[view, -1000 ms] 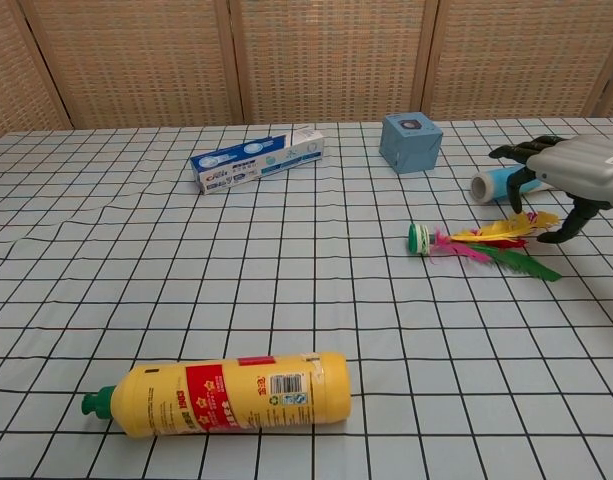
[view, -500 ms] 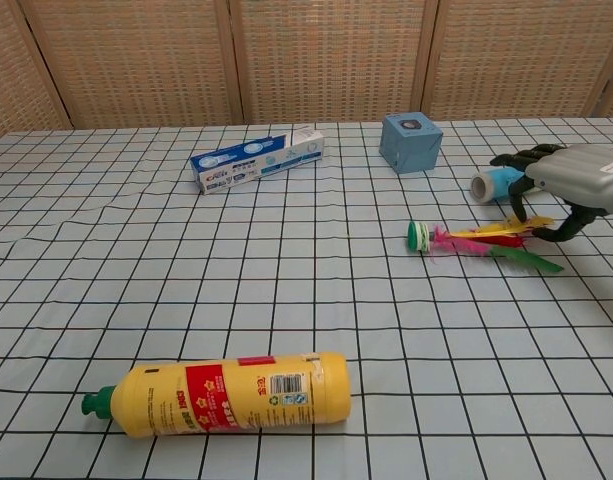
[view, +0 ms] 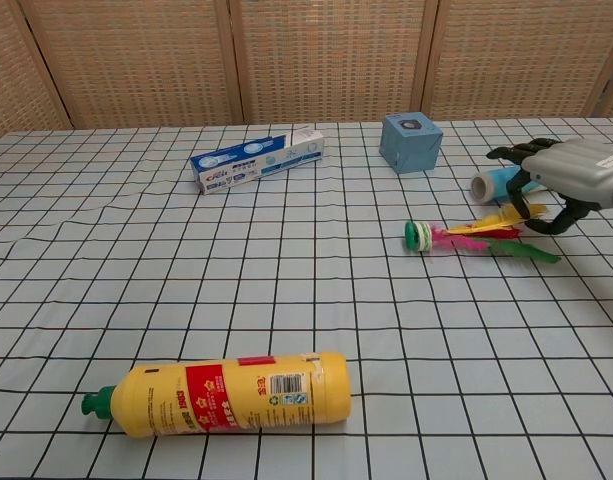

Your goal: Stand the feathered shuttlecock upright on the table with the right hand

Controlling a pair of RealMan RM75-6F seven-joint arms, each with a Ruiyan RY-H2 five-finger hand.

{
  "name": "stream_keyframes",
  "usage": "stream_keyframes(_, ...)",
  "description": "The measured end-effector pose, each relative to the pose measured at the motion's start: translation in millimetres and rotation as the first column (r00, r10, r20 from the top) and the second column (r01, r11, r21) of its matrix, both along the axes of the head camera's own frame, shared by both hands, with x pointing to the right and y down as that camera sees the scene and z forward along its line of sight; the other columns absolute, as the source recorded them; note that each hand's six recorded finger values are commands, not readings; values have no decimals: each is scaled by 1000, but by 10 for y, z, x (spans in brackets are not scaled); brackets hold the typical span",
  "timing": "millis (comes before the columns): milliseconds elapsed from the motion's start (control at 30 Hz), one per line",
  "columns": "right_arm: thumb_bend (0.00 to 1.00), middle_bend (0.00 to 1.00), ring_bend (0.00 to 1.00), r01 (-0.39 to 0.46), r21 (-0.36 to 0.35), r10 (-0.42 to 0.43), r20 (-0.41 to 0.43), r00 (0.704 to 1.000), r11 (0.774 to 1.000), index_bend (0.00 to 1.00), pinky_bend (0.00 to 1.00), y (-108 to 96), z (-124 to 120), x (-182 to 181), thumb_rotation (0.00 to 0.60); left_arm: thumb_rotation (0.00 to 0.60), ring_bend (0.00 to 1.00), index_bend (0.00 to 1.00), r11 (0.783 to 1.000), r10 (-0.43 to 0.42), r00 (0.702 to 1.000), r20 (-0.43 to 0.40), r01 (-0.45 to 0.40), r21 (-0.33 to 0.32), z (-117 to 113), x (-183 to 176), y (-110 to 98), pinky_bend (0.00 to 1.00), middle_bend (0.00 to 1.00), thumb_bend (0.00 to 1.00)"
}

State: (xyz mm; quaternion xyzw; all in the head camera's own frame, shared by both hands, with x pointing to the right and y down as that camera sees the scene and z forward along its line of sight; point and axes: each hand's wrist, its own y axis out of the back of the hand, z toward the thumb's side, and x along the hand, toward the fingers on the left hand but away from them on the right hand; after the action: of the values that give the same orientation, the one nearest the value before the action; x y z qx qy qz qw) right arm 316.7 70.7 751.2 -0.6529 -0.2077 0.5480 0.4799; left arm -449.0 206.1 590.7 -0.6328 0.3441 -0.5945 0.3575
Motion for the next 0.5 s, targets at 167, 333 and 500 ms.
stream_keyframes(167, 583, 83, 0, 20, 36, -21, 24, 999, 999, 712, 0, -39, -101, -23, 600, 600, 0, 0, 1000, 6, 1000, -2, -6, -1, -1, 18, 5, 0, 0, 0)
stream_keyframes(333, 585, 86, 0, 50, 79, -55, 58, 997, 996, 717, 0, -70, -238, -105, 600, 600, 0, 0, 1000, 11, 1000, -8, -11, -3, -9, 30, 10, 0, 0, 0)
stream_keyframes(500, 586, 88, 0, 95, 132, -107, 91, 990, 987, 720, 0, -106, -425, -249, 600, 600, 0, 0, 1000, 12, 1000, -16, -12, -3, -21, 33, 13, 0, 0, 0)
